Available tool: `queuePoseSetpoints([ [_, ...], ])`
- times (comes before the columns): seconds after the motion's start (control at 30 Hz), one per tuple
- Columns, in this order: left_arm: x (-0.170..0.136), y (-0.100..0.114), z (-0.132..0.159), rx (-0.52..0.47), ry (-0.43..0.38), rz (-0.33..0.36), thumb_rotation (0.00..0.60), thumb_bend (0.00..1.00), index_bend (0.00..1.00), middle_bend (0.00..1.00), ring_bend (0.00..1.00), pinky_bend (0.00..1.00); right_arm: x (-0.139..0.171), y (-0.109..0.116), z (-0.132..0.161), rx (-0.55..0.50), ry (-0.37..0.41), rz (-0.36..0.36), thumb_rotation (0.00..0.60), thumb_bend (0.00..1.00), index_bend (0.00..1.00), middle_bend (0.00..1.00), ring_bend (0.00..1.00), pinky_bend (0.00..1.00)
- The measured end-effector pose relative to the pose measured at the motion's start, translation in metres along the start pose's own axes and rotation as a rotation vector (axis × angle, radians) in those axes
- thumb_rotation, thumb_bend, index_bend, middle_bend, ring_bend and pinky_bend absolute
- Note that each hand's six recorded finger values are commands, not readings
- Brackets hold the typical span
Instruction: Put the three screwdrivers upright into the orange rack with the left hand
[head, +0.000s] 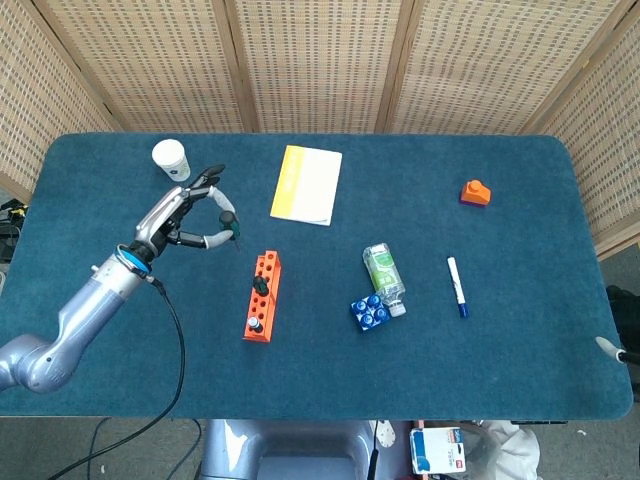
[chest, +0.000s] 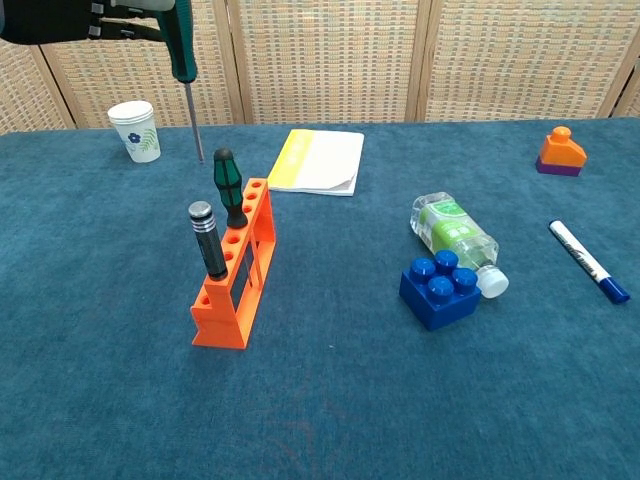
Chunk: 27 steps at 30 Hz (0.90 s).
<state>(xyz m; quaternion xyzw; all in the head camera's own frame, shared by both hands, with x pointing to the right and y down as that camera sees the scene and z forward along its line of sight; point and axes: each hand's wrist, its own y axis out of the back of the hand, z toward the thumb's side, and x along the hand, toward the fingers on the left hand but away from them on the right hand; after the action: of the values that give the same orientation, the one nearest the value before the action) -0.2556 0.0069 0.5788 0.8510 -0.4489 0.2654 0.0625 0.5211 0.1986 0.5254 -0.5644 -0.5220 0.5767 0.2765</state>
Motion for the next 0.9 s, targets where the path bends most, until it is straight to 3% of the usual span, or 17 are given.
queuePoseSetpoints([
  [0.9,0.031,-0.032,0.006,-0.018,0.026,-0.063,0.6,0.55,0.73,0.0,0.0,0.0,0.001,0.005,-0.006,-0.02,-0.013,-0.004,0.6,0.0,0.0,0.0,0.0,0.0],
])
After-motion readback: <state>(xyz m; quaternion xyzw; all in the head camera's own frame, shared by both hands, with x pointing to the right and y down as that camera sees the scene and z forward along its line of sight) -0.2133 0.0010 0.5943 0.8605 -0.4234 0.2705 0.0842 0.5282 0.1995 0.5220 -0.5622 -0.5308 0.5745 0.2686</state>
